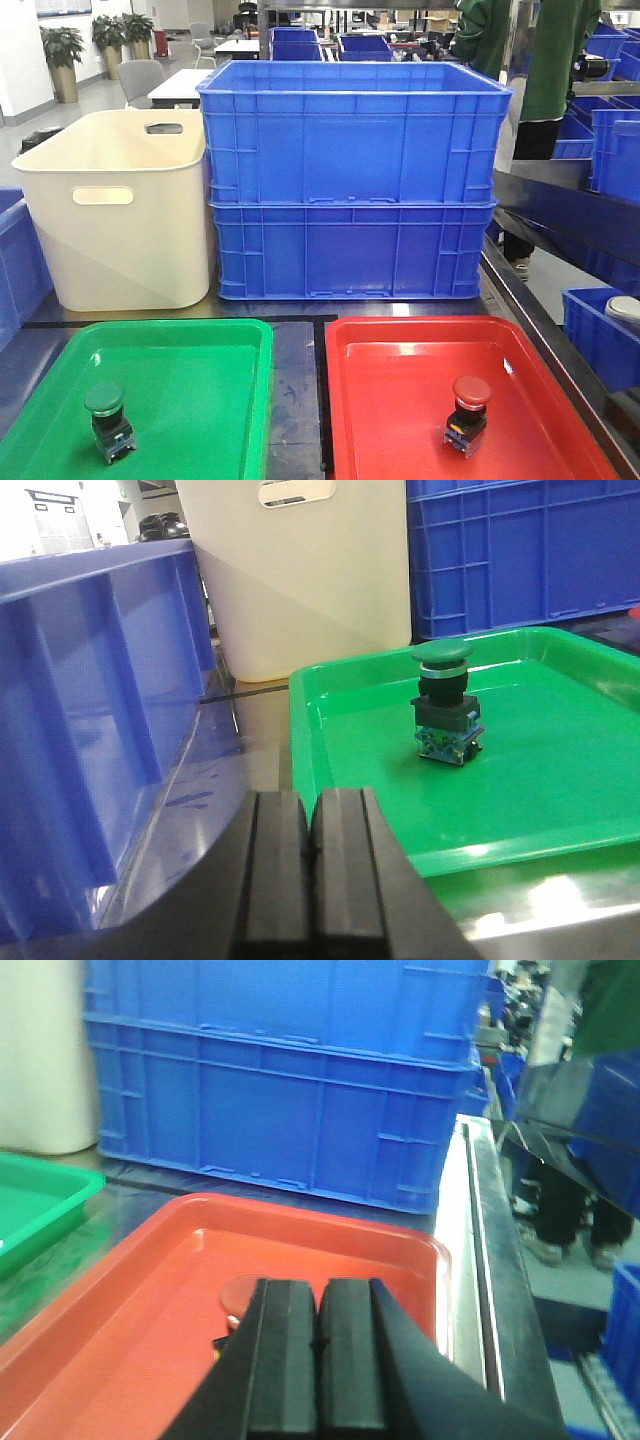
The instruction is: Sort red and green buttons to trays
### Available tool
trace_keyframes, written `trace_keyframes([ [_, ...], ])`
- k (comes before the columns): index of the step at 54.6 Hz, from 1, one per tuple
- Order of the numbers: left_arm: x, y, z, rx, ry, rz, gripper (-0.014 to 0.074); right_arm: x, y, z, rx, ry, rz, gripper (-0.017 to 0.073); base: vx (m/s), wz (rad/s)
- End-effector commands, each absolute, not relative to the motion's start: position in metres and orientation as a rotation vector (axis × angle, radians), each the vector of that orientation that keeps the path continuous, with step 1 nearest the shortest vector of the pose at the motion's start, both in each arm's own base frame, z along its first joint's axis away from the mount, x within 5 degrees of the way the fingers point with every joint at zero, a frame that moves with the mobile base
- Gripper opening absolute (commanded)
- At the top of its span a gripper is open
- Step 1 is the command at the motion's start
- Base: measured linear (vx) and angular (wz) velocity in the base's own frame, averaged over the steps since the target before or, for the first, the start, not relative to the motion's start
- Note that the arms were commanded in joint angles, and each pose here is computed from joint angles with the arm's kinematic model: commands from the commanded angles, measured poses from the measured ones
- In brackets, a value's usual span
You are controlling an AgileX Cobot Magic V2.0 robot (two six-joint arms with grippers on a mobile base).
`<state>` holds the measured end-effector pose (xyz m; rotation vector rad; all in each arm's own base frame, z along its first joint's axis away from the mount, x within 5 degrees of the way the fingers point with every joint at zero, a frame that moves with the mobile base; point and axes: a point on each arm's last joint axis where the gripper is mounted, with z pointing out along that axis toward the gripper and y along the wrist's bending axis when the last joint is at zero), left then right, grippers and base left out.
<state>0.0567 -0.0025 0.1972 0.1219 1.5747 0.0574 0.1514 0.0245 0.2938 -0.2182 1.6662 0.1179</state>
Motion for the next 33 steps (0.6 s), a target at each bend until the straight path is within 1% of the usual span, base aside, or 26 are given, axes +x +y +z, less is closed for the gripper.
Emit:
trace_keyframes([
  [1,0.056,-0.002,0.213,0.101,1.471,0.054,-0.0006,0.152,0.018,0.305,-0.052,1.65,0.166,-0.0008,0.0,0.0],
  [3,0.056,-0.002,0.213,0.101,1.471,0.054,-0.0006,0.152,0.015,0.3,-0.002,1.705,0.154,-0.0008,0.0,0.0],
  [6,0.056,-0.002,0.213,0.101,1.471,0.054,-0.0006,0.147,0.013,0.291,0.014,1.76,0.14,-0.0008,0.0,0.0],
  [13,0.056,-0.002,0.213,0.101,1.471,0.054,-0.0006,0.119,0.01,0.264,-0.146,1.748,0.006,-0.0008,0.0,0.0],
  [17,0.056,-0.002,0.213,0.101,1.471,0.054,-0.0006,0.097,0.008,0.248,-0.173,1.69,-0.022,-0.0008,0.0,0.0],
  [21,0.056,-0.002,0.213,0.101,1.471,0.054,-0.0006,0.078,0.007,0.23,-0.169,1.629,-0.024,-0.0008,0.0,0.0],
  [26,0.056,-0.002,0.213,0.101,1.471,0.054,-0.0006,0.06,0.005,0.21,-0.13,1.537,0.005,-0.0008,0.0,0.0],
  [30,0.056,-0.002,0.213,0.101,1.473,0.054,-0.0006,0.056,0.005,0.201,-0.098,1.492,0.035,-0.0008,0.0,0.0],
  [33,0.056,-0.002,0.213,0.102,1.476,0.054,-0.0006,0.057,0.005,0.199,-0.105,1.536,0.033,-0.0008,0.0,0.0],
])
